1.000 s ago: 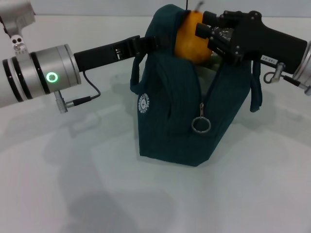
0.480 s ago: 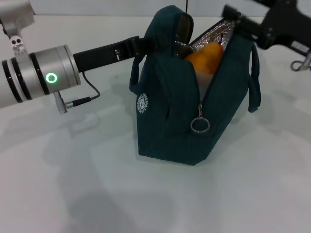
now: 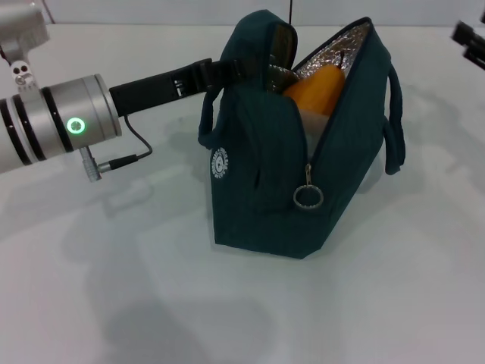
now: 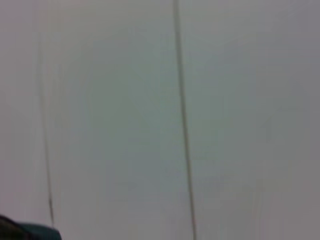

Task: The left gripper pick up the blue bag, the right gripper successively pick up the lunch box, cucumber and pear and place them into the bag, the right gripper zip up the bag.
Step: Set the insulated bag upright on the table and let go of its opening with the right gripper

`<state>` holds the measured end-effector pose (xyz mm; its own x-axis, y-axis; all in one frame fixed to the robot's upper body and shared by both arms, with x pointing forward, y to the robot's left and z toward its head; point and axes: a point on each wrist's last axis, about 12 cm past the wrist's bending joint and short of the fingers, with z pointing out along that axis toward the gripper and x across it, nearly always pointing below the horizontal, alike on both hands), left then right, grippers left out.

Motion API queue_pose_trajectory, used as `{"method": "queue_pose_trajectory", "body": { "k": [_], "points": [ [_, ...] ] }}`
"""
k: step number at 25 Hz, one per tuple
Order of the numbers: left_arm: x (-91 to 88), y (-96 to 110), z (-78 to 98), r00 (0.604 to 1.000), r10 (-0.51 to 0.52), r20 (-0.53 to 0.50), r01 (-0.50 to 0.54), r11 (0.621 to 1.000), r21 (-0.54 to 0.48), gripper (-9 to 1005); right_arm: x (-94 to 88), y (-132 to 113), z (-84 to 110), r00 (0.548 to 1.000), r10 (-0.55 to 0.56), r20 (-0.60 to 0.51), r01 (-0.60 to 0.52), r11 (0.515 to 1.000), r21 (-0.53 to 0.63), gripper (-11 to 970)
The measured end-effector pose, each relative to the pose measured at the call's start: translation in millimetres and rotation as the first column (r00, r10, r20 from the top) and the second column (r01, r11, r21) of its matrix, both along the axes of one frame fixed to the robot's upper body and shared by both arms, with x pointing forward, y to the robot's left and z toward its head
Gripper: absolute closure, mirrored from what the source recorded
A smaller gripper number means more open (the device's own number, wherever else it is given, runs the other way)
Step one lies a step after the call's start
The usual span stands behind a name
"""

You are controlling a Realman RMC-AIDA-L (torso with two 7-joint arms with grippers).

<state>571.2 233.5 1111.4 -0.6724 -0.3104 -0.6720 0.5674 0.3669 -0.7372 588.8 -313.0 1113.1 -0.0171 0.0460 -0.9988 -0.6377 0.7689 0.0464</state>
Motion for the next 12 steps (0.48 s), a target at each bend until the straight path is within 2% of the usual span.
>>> {"method": "queue_pose_trajectory", "body": {
  "k": [5, 12],
  "points": [
    [-1.7, 1.3, 0.1, 1.000, 0.001, 0.002, -0.001, 1.000, -0.005, 941, -7.3, -2.3, -13.4, 0.997, 0.004, -0.073, -0.004, 1.000, 0.005, 361],
    [-2.3, -0.9, 1.8, 1.000, -0.018, 0.008, 0.018, 1.000, -0.012, 941, 1.3, 33.4, -25.6, 0.989, 0.068, -0.128, -0.078, 0.994, -0.073, 361]
  ]
}}
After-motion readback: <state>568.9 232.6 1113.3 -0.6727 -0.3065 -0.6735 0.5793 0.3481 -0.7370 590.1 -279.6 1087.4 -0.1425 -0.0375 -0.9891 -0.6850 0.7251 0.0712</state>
